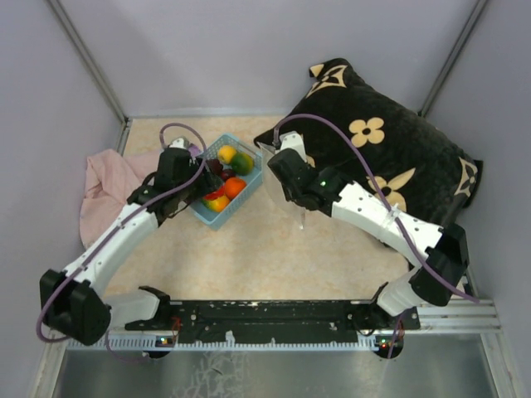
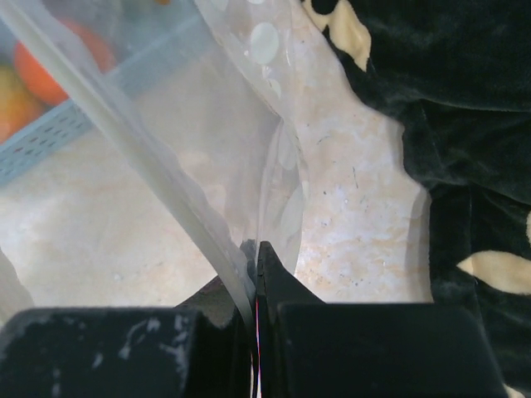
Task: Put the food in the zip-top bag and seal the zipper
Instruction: Pick up the fake fruit from the bin, then place the fake fruit in the zipper food storage bag.
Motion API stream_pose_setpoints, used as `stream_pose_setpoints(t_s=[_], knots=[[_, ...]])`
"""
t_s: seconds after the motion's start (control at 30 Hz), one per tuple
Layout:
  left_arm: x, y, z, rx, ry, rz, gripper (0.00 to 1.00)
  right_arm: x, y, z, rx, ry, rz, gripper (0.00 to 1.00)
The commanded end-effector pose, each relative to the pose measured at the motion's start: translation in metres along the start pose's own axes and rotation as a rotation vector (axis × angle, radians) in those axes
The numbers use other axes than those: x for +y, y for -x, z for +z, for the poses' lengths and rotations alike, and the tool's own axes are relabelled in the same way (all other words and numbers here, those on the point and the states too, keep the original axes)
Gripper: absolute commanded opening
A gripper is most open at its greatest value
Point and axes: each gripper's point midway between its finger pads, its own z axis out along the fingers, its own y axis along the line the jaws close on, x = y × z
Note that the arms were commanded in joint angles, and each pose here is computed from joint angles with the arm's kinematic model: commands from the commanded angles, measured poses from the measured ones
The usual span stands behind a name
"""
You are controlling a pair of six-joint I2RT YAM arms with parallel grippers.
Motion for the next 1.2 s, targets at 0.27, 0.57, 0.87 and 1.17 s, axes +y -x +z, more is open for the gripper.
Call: stream_pose_setpoints(t_s=[0.27,0.57,0.87,1.17], knots=[[-0.088,0.016,-0.075,-0.064,-0.557,-0.049,0.33,0.033,0.014,0.012,0.0,0.09,0.102,0.0],[-0.112,0.016,-0.106,-0.025,-0.712,-0.11,0.32,0.063,0.025,0.028,-0.007,0.173,0.152,0.0],[-0.128,0.003,-0.101,0.055,-0.74,-0.158,0.3,0.084,0.031,0.029,0.002,0.254,0.187,0.0],[-0.125,-0.015,-0.067,0.115,-0.636,-0.208,0.3,0.091,0.034,0.018,-0.002,0.318,0.209,0.0]])
